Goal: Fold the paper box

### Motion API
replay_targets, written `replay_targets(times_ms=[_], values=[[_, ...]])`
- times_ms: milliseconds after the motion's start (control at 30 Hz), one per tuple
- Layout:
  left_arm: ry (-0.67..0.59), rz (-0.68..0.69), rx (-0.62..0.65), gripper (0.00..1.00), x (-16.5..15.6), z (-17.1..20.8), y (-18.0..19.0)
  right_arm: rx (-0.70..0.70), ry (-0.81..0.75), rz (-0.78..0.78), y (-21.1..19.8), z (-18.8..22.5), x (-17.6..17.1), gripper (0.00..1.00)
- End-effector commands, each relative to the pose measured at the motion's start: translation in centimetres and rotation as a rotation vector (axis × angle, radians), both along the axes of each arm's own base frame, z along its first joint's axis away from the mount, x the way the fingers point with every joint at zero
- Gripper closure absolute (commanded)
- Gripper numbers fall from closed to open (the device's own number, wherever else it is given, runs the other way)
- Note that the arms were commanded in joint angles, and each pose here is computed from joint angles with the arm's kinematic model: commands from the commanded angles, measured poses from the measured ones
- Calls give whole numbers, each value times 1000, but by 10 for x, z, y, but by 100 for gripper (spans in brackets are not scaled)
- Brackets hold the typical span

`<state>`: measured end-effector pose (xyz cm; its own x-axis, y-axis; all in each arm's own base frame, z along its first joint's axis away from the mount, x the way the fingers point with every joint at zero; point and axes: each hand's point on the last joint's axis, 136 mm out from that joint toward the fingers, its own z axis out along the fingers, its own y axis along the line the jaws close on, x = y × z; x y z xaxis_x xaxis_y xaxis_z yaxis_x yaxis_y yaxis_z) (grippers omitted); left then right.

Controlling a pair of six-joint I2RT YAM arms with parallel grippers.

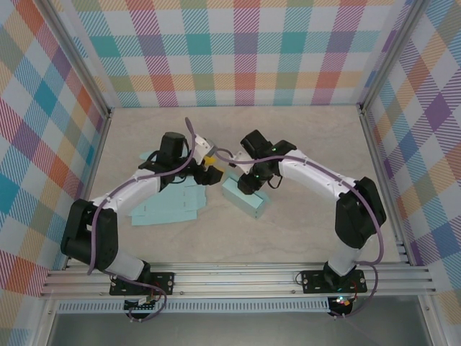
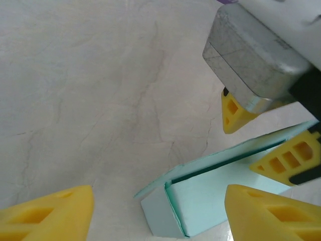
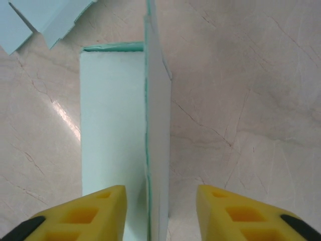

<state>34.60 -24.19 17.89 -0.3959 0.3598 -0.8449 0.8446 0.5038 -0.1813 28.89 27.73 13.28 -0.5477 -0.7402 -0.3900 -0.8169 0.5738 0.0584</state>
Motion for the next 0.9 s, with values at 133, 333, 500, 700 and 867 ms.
replay_targets(times_ms=[133, 333, 500, 700, 867], values=[[31, -144, 96, 30, -9, -7, 0, 111, -109, -145, -8, 63, 5, 52], [45, -201, 169, 34, -9, -10, 2, 88, -111, -432, -45, 80, 2, 49], [98, -254, 256, 36, -11, -26, 0, 110, -64, -549, -65, 73, -20, 46], [104, -317, 310, 35, -15, -37, -10, 197, 8, -585, -70, 65, -47, 47], [102, -329, 298, 35, -12, -34, -15, 190, 52, -622, -77, 44, -58, 48]])
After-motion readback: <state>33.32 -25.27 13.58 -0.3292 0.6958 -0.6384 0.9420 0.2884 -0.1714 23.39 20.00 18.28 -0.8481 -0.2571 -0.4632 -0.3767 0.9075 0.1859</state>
